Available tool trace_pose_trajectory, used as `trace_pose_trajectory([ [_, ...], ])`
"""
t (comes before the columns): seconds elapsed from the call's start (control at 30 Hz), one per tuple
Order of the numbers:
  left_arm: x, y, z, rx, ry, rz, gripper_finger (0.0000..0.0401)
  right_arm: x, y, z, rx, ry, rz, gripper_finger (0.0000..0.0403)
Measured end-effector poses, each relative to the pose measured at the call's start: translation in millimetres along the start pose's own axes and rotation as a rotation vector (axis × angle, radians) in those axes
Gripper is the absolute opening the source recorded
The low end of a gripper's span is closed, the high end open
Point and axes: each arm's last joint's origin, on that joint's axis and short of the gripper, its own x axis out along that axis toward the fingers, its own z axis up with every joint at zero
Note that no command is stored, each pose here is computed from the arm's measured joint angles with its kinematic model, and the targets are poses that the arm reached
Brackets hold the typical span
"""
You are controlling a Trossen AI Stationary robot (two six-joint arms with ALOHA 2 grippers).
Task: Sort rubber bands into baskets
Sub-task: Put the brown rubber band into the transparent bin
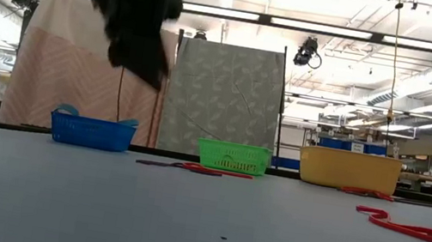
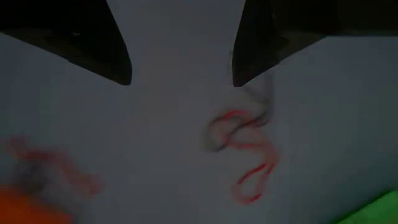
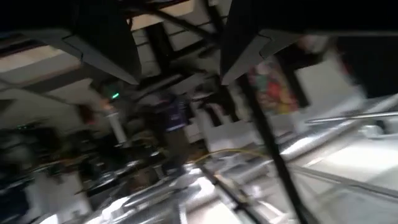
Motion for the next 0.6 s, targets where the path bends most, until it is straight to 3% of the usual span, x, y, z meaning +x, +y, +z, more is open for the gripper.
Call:
trace_pose_trajectory([
  [0.27,54.4,31.2,-15.8,0.236,0.182,0.078,0.0264,6.3,-32.9,5.5,-0.118,-0.041,-0.291,0.0231],
  [0.6,94.9,48.0,-24.1,0.215,0.227,0.114,0.0257,9.3,-68.9,12.8,-0.158,-0.033,-0.458,0.0231],
])
